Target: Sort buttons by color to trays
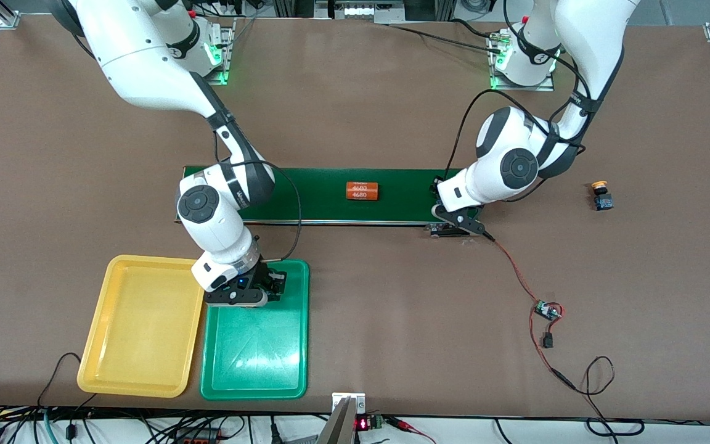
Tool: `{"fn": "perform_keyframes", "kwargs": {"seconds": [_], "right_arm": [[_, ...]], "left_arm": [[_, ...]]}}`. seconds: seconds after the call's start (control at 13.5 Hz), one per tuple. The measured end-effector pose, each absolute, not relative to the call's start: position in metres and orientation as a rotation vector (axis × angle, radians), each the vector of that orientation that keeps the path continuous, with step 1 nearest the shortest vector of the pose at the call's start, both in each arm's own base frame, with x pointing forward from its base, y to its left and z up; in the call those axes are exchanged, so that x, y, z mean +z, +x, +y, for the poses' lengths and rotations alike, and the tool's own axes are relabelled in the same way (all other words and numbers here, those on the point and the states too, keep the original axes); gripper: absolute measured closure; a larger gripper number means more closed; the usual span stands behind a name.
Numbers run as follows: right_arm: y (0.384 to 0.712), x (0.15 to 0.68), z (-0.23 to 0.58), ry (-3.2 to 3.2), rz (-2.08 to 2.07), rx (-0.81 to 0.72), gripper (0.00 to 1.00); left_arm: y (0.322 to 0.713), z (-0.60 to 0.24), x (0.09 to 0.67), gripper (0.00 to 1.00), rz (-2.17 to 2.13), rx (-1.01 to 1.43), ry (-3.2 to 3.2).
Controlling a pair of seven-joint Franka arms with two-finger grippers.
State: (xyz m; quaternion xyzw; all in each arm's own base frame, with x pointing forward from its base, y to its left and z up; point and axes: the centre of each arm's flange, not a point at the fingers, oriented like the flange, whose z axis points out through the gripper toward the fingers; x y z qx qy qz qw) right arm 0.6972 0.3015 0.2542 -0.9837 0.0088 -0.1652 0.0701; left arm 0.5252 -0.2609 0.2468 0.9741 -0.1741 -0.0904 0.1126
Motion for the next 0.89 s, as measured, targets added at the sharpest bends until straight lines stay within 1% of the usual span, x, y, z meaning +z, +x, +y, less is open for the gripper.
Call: {"fn": "perform_keyframes", "kwargs": {"seconds": [0.15,0.22,0.3,0.44,0.59,0.66,0.89], "right_arm": [[0.7,0.248,0.302,-2.956,0.026,-0.504,0.59],[0.701,0.247,0.303,-2.955,0.025,-0.506,0.59],[0.701,0.247,0.303,-2.954,0.024,-0.508,0.59],[0.701,0.248,0.304,-2.953,0.022,-0.509,0.59],[0.701,0.245,0.304,-2.955,0.022,-0.504,0.59],[0.7,0.241,0.304,-2.955,0.022,-0.502,0.59],[0.7,0.221,0.304,-2.95,0.021,-0.505,0.59]], "left_arm": [[0.53,-0.262,0.27,0.1,-0.522,-0.243,2.859],[0.531,-0.258,0.286,0.01,-0.521,-0.253,2.864],[0.535,-0.244,0.305,0.0,-0.498,-0.265,2.876],[0.553,-0.178,0.325,0.0,-0.349,-0.277,2.911],[0.571,-0.088,0.321,0.0,-0.217,-0.281,2.98],[0.574,-0.053,0.316,0.0,-0.189,-0.291,3.028],[0.573,0.009,0.305,0.0,-0.098,-0.326,3.083]]}}
